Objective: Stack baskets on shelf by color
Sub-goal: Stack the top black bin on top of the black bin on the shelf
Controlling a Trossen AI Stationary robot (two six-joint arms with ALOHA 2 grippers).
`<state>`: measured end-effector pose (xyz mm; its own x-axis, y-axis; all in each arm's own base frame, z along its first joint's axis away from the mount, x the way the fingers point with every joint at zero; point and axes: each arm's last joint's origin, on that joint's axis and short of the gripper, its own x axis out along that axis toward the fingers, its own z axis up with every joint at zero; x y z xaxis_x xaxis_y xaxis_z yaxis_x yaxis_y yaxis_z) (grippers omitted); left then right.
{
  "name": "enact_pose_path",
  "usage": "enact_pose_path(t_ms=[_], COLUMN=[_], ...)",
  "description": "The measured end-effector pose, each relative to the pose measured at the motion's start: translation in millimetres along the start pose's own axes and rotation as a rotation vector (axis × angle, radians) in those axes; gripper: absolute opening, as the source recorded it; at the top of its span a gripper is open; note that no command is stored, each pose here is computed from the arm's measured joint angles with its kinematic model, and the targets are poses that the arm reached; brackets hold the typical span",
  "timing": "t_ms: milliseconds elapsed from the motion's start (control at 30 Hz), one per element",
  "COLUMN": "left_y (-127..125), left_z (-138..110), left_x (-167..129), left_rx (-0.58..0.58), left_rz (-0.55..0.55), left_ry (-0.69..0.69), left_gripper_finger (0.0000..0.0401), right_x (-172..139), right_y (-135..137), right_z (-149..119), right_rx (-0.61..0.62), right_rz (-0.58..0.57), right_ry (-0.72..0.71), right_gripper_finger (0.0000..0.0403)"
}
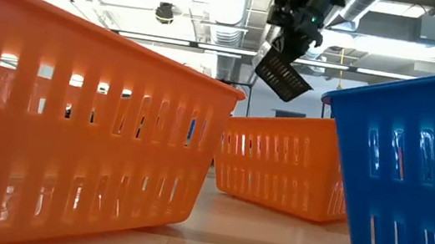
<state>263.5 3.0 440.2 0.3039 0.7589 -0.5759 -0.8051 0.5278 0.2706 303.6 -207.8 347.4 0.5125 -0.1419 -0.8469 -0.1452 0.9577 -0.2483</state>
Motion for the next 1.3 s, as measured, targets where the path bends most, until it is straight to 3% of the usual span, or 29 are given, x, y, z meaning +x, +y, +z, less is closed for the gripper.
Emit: enact_pose_path(t_ms=[200,433,667,1067,1300], left_y=[-0.1,-0.1,-0.2,-0.3,-0.3], left_z=[0.1,0.0,0.0,-0.1,-0.1], left_x=[0.0,0.1,0.1,0.2,0.2], left_rx=[-0.042,-0.05,-0.067,-0.058,-0.048], left_rz=[0.0,0.0,0.0,-0.001,-0.001], left_ry=[0.0,0.0,0.001,0.001,0.001], left_gripper_finger=[0.0141,0.0141,0.0141,0.0141,0.0141], right_x=[27.7,47.2,59.9,69.2,69.2], right_y=[-12.4,-28.0,-41.2,-59.0,-59.7], right_z=[-2.8,12.2,24.4,-2.0,-2.3], right_rx=[-0.017,-0.069,-0.11,-0.037,-0.039], right_rz=[0.05,0.118,0.111,0.106,0.105], right_ry=[0.016,0.002,-0.01,0.111,0.108], right_gripper_finger=[0.0003,0.0003,0.0003,0.0003,0.0003])
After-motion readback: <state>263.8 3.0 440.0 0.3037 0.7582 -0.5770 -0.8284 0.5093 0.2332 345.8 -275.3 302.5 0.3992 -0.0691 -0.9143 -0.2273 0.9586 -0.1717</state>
